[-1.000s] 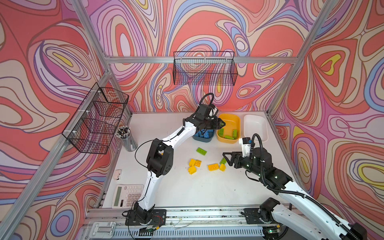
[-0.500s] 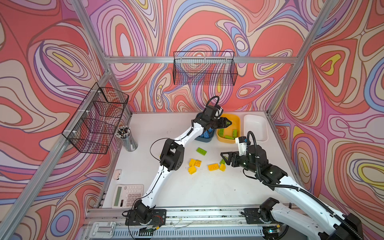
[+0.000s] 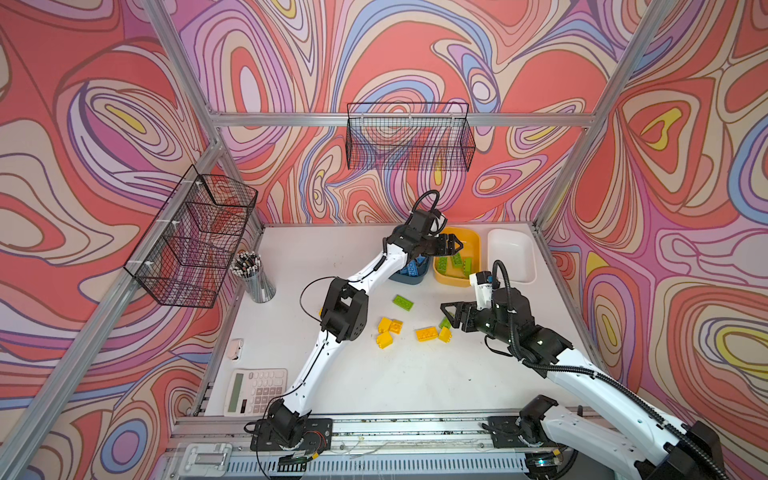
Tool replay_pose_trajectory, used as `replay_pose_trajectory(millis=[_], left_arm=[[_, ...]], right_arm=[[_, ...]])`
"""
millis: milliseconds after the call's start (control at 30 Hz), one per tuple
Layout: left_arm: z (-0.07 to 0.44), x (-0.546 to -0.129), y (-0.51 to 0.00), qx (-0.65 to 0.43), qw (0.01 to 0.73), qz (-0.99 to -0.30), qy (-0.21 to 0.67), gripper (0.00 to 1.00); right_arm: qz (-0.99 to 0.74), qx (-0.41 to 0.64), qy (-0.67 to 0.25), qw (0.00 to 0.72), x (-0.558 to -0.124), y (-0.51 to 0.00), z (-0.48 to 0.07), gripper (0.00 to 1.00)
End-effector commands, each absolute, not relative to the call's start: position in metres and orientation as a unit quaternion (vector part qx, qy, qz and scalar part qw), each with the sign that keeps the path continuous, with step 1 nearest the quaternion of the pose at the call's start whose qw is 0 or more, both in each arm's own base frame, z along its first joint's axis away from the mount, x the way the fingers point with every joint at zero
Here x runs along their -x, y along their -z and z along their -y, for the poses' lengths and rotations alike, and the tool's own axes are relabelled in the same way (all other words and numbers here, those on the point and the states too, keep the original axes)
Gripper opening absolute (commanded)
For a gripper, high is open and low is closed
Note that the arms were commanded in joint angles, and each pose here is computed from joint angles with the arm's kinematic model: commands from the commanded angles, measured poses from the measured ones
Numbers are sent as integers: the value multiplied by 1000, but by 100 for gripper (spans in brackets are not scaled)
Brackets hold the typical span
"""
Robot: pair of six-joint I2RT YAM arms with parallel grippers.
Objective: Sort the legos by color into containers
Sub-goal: 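Carry the lime-green brick with the left gripper into the yellow bin and release, then withdraw the left gripper while the right gripper grasps a lime-green brick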
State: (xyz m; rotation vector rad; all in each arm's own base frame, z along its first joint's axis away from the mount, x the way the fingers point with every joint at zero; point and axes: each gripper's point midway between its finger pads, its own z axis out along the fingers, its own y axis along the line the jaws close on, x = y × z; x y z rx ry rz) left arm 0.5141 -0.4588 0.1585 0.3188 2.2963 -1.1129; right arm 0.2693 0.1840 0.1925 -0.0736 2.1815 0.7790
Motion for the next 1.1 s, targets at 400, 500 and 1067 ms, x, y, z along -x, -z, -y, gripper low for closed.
replay_pose_trajectory(millis=[400,500,1067], left_arm=[[350,-479,-335,-130,448,-818,335,81],[320,-451,-354,-136,467,-820,302,81],[171,-297,-344,-142,521,-826,160,80]], right_arm=[[-931,-62,-167,319,-279,-152,-148,78],[-940,-72,-160,291,-282,-133,-151,77],[-961,-107,-115,228,-297,-57,-157,77]])
